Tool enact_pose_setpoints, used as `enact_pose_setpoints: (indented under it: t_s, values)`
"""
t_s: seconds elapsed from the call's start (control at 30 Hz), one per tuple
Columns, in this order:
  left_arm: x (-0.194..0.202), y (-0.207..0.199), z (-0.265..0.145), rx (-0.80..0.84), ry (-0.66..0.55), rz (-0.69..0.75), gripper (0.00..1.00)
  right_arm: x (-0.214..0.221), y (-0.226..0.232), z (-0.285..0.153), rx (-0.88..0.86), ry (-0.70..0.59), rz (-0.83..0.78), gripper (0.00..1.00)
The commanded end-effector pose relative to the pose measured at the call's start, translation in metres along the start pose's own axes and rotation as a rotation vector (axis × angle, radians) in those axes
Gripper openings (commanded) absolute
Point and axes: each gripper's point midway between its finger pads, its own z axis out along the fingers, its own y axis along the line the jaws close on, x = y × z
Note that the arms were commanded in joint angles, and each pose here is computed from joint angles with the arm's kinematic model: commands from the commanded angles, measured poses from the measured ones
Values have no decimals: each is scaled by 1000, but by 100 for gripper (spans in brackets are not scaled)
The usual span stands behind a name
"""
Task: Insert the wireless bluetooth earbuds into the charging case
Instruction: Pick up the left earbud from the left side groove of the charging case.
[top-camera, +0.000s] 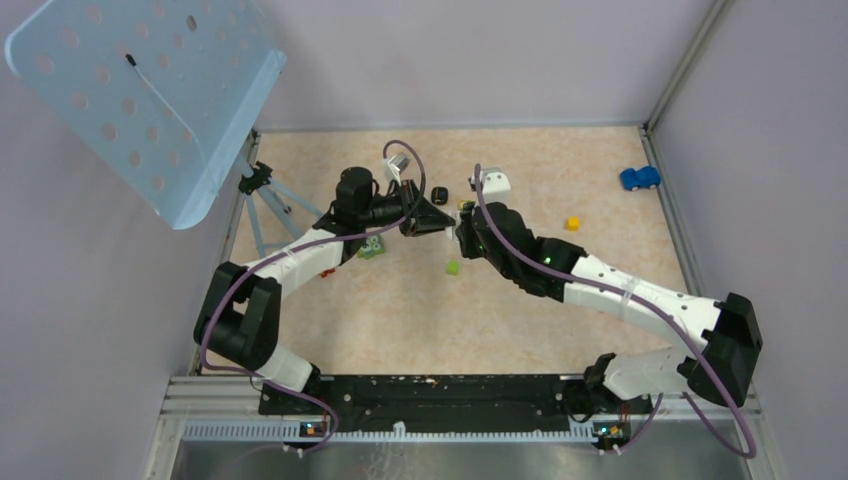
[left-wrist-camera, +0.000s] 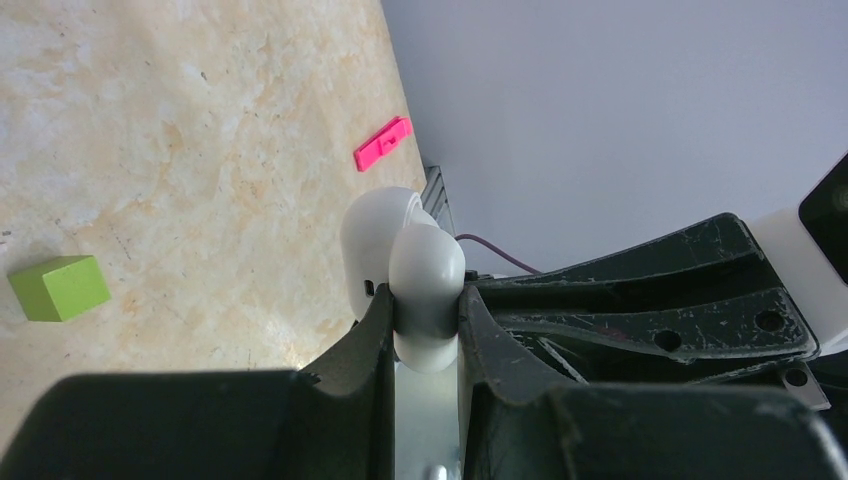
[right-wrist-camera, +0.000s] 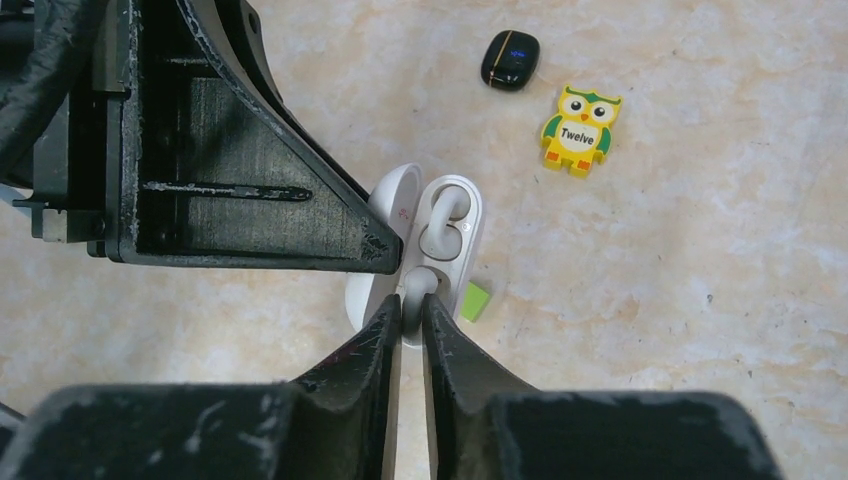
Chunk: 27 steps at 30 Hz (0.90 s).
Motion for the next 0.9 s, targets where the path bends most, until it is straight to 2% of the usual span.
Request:
enact_pose_setpoints:
  t_s: [0.0,0.03,0.17,0.87]
  values:
    - [-8,-33,-5,66,-20,104,0,-16,7,-5,-6,-36,24,6]
    - [-8,-34,-5,68,-20,105,0,-17,6,-5,-2,-40,28,3]
    - [-8,-33,-5,67,-19,104,0,-17,5,-6,0,-43,29,0]
    - [-10,-34,-5,62,-33,106,0,-7,-7,-2,120,25,102,0]
